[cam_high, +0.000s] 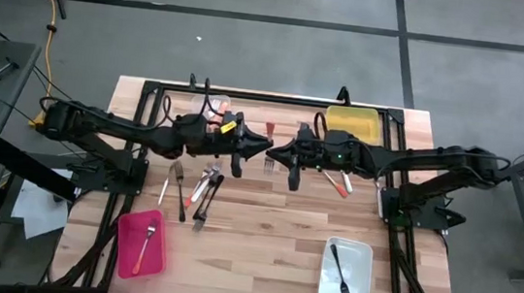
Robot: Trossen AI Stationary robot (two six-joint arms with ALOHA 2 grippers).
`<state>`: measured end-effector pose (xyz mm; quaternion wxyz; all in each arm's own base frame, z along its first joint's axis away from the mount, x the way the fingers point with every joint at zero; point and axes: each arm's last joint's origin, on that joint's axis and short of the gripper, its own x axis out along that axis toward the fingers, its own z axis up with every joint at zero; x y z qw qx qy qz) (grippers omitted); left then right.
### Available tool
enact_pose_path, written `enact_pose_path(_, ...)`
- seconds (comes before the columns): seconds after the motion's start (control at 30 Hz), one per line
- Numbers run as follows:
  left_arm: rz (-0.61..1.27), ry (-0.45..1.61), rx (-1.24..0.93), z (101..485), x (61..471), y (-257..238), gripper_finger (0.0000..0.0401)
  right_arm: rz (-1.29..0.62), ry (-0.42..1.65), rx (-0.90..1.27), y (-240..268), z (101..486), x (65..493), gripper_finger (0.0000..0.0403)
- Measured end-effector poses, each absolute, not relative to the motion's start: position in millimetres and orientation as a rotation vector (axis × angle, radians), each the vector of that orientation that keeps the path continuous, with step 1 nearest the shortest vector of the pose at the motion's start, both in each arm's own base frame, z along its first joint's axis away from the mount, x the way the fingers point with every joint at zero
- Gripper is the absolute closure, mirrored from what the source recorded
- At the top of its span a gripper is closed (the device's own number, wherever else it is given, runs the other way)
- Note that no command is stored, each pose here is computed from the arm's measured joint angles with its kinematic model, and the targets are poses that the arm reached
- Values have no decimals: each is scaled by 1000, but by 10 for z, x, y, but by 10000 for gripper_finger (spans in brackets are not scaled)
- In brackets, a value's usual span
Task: Sort silverware by color (type)
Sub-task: Put the orange-white fork into the red bin
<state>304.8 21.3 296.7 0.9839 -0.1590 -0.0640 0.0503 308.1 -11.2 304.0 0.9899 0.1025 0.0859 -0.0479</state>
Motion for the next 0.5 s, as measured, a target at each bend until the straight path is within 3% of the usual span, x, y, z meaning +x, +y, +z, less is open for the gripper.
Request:
enact_pose_path(0.3, 119, -29, -282, 3184, 2696, 193, 264, -124, 205, 168, -183, 3257, 2747, 403)
enact_pose_path(0.5, 120, -17, -251, 3361, 2394, 171, 239, -155, 259, 157, -198, 3386, 2416, 403)
